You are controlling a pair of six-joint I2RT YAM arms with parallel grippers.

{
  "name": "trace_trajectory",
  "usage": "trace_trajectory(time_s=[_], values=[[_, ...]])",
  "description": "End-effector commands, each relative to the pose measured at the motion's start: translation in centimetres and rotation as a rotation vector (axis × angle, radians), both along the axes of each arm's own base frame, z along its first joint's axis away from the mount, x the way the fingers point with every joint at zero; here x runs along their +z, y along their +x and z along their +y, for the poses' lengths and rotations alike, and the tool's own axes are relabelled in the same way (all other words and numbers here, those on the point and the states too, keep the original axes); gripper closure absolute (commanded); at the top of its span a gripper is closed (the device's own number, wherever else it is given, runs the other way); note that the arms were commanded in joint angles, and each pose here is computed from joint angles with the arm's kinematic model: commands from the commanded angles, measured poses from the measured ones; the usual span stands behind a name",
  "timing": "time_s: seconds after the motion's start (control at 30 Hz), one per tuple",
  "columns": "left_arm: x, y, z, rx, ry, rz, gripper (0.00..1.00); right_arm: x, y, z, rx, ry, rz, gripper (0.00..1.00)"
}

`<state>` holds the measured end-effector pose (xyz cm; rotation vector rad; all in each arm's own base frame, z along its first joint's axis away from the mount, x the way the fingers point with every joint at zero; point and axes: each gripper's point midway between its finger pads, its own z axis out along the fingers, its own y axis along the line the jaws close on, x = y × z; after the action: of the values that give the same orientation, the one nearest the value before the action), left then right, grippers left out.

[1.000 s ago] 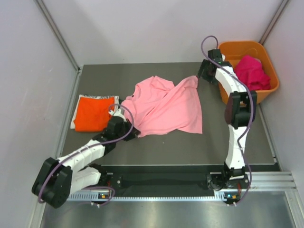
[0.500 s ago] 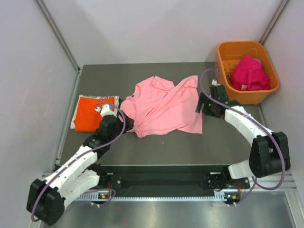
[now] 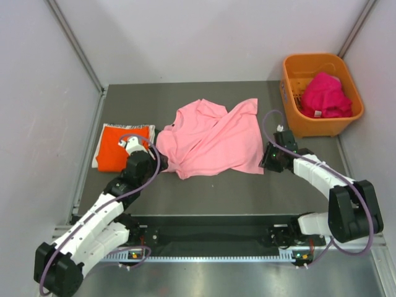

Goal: Fold and stack the t-shirts

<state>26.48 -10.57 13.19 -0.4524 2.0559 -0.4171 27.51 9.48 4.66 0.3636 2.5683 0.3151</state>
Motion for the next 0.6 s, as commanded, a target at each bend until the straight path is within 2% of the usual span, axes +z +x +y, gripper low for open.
trace_trajectory(time_s=[0.0, 0.2, 0.47, 0.53, 0.57], values=[[2.9, 0.5, 0.5, 0.023, -0.007, -0.080, 0.31, -0.3, 0.9, 0.8, 0.010, 0.009, -0.032, 0.58], [3.8, 0.2, 1.5, 0.058, -0.004, -0.108, 0.32, -1.3, 1.1, 1.2, 0.029, -0.050, -0.005, 0.54], [4.4, -0.3, 2.1, 0.067, 0.016, -0.118, 0.32, -2.2, 0.6, 0.8, 0.036, -0.193, 0.025, 0.56], [4.4, -0.4, 2.2, 0.068, 0.020, -0.114, 0.32, -2.5, 0.3, 0.7, 0.054, -0.231, 0.038, 0.62], [4.3, -0.4, 2.2, 0.070, 0.022, -0.115, 0.32, -2.4, 0.5, 0.6, 0.056, -0.250, 0.036, 0.69]])
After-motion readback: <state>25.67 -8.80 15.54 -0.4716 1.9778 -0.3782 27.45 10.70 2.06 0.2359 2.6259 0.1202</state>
